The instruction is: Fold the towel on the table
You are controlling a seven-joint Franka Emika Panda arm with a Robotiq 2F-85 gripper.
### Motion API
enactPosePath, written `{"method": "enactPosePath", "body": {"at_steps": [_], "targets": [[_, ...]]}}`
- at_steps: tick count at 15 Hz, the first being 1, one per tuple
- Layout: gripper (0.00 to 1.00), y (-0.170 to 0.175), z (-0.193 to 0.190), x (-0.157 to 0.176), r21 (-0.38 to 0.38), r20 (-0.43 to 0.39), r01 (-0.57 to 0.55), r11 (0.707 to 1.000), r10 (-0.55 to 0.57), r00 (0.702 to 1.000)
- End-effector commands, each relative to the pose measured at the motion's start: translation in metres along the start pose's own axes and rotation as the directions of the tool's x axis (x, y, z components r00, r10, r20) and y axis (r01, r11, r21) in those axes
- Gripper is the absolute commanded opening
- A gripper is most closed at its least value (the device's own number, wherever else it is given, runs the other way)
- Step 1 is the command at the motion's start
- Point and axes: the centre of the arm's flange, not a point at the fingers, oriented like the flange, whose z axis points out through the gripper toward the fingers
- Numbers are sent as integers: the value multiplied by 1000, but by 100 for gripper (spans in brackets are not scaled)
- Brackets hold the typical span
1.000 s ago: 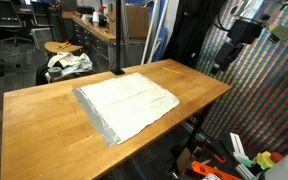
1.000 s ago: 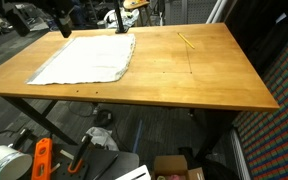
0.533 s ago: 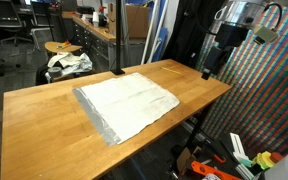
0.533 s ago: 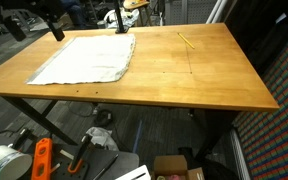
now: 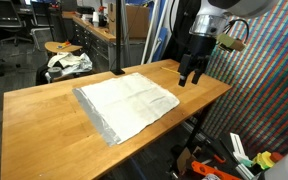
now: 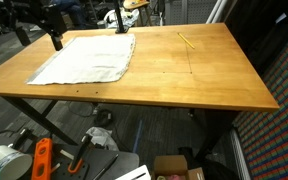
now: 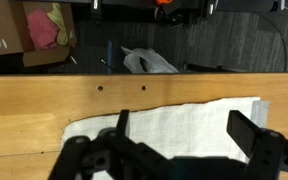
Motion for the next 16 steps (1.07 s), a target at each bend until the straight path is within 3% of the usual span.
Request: {"method": "enactPosePath", "body": {"at_steps": [1,8,16], "targets": [[100,2,10,47,24,-61,-39,999,40,997],[100,27,42,107,-61,-200,-119,991,104,974],[100,78,90,144,-113,-155,-212,971,194,969]]}}
